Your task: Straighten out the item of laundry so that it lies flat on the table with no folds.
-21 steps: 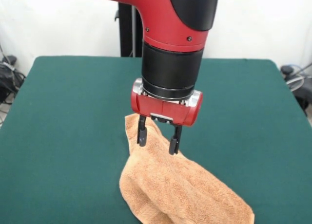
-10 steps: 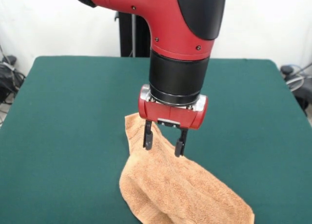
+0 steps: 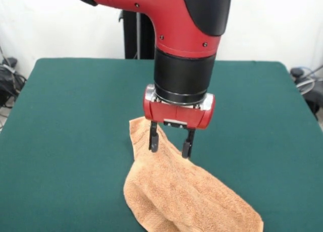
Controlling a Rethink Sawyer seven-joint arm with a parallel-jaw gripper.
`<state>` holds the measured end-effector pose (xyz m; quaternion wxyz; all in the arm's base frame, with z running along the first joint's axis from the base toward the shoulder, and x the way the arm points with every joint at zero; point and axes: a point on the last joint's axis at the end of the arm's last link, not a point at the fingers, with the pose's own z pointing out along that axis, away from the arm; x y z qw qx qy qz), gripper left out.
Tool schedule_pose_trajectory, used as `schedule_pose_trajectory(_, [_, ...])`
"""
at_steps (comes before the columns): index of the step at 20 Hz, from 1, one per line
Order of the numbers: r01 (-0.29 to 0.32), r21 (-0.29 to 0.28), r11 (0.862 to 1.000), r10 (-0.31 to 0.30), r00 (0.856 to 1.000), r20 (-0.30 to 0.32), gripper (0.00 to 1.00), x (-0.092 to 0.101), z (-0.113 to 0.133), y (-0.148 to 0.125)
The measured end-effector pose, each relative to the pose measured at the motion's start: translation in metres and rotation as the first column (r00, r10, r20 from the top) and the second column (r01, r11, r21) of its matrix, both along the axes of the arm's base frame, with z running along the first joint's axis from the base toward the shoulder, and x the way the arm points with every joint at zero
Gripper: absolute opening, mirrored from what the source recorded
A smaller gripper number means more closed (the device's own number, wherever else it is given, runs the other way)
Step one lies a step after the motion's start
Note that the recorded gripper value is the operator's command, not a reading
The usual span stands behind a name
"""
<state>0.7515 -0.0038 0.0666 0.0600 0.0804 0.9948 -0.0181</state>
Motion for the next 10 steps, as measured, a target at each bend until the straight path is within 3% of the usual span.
schedule_pose_trajectory(10, [-0.005,-0.006,1.000,0.005,1.000,-0.011,1.00,-0.021,0.023,-0.009])
